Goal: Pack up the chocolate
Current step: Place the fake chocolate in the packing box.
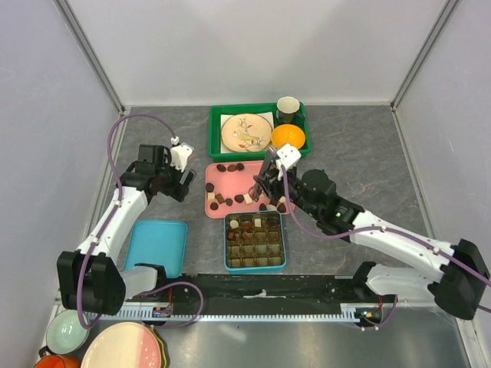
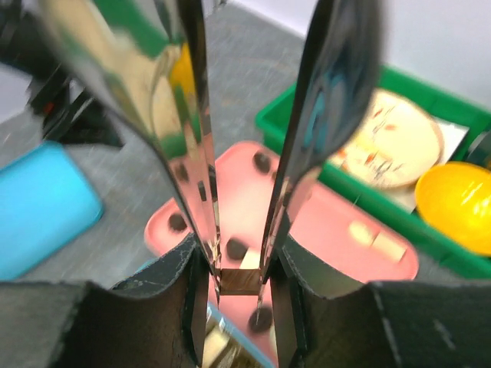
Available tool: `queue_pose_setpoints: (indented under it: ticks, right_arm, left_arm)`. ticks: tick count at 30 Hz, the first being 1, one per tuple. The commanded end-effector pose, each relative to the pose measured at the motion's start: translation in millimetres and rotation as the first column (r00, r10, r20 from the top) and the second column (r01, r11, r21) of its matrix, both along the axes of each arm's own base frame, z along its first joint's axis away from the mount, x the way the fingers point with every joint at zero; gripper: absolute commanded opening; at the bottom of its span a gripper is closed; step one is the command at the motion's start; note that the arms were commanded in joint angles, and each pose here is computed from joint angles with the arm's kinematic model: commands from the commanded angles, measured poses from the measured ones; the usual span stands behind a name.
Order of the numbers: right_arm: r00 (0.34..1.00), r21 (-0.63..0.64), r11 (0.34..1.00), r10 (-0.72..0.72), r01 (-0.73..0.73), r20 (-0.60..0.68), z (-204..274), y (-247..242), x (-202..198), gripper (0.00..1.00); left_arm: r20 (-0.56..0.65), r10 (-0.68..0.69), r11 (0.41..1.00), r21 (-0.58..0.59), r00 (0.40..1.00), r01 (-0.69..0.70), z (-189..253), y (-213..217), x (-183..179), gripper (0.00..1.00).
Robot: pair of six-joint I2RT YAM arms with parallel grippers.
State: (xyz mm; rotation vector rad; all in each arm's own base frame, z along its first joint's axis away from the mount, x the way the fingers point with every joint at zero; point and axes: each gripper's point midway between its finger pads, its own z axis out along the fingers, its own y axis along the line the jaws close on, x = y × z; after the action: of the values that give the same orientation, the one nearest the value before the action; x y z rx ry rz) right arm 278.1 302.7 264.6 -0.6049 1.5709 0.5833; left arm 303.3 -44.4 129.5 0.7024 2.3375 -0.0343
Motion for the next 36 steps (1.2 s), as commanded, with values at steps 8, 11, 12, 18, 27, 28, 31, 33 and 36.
queue_pose_setpoints:
  ticks: [8, 11, 12, 18, 27, 28, 31, 33, 36]
  right_arm:
    - [0.965, -0.006, 0.984, 0.172, -0.177, -0.199, -36.8, -5.9, -77.6, 0.29]
    - [0.959, -0.013, 0.980, 0.189, -0.196, -0.210, -41.4, -1.2, -81.9, 0.29]
    - [0.957, -0.017, 0.979, 0.195, -0.204, -0.215, -43.5, 0.4, -83.1, 0.29]
    - [0.956, -0.019, 0.979, 0.192, -0.201, -0.222, -48.5, 1.5, -84.5, 0.33]
    - [0.961, -0.020, 0.983, 0.175, -0.184, -0.215, -47.7, 2.9, -81.0, 0.50]
    - [0.962, -0.022, 0.983, 0.173, -0.182, -0.210, -46.7, 2.8, -79.9, 0.50]
    - [0.965, -0.013, 0.983, 0.177, -0.183, -0.193, -38.3, 4.0, -79.2, 0.51]
    - [0.966, -0.011, 0.984, 0.175, -0.180, -0.189, -34.9, 4.7, -78.0, 0.51]
    - [0.969, -0.009, 0.984, 0.171, -0.175, -0.179, -29.3, 4.3, -76.8, 0.51]
  left_arm:
    - [0.033, 0.005, 1.000, -0.013, 0.999, -0.004, 5.4, -0.1, 7.2, 0.88]
    - [0.039, 0.006, 1.000, -0.010, 0.999, -0.006, 7.2, 0.9, 6.5, 0.88]
    - [0.039, 0.007, 1.000, -0.008, 0.999, -0.007, 7.1, 1.2, 6.2, 0.88]
    - [0.039, 0.009, 1.000, -0.004, 0.999, -0.009, 7.4, 2.2, 5.3, 0.88]
    - [0.044, 0.010, 1.000, 0.004, 0.999, -0.011, 8.3, 3.7, 5.5, 0.89]
    - [0.044, 0.010, 1.000, 0.004, 0.999, -0.011, 8.1, 3.6, 5.8, 0.89]
    - [0.041, 0.013, 1.000, 0.005, 0.999, -0.013, 7.4, 3.9, 5.5, 0.89]
    - [0.046, 0.010, 1.000, 0.004, 0.999, -0.011, 8.7, 3.6, 6.2, 0.89]
    - [0.047, 0.011, 1.000, 0.005, 0.999, -0.012, 9.3, 3.9, 5.8, 0.89]
